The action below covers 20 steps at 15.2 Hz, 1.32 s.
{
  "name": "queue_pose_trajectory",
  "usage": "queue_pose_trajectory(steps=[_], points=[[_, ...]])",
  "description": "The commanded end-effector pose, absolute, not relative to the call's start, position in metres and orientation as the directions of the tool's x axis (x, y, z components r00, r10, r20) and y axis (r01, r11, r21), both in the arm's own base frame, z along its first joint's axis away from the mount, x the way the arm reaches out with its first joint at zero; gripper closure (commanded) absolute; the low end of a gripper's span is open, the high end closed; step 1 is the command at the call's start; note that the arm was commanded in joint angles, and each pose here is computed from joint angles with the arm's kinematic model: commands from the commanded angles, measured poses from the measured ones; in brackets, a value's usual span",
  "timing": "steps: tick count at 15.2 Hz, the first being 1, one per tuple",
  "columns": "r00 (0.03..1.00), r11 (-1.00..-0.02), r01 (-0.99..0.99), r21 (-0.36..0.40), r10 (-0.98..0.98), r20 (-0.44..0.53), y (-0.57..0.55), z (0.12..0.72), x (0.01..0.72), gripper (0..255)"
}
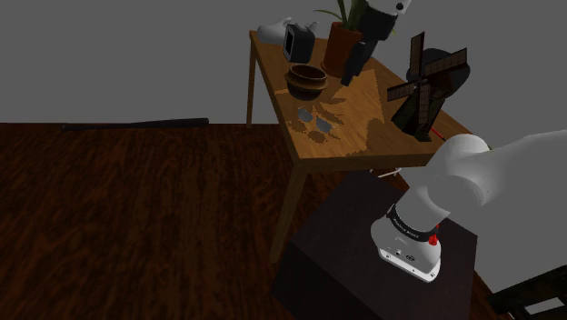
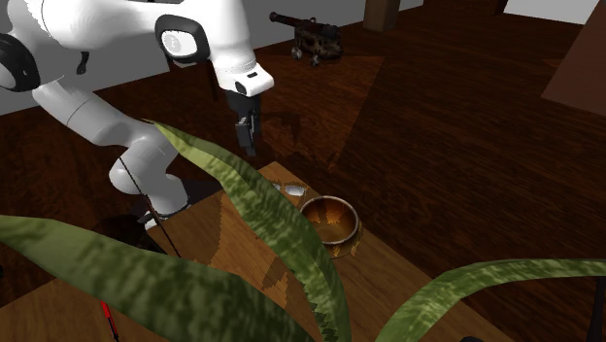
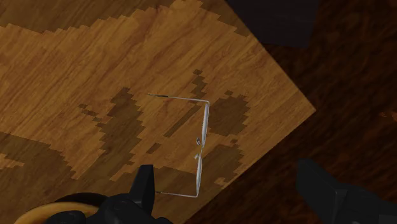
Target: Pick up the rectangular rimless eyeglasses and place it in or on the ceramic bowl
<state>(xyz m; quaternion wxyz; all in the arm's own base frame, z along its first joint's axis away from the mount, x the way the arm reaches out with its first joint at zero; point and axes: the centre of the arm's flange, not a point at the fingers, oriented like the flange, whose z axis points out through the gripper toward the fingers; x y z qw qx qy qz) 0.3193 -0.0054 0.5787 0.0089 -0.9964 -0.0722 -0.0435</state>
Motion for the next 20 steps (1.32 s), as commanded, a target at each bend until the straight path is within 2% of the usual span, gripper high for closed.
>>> queue_pose_trajectory(steps=[1,11,20], points=[[0.986,-0.989,0.145,-0.011,0.143,0.088,-0.005,0.579,0.319,0],[0.986,-0.995,0.101,0.006,0.101,0.134,-0.002,0.464,0.379,0],[0.986,-0.995,0.099,0.006,0.099,0.136,-0.002,0.420,0.387,0]])
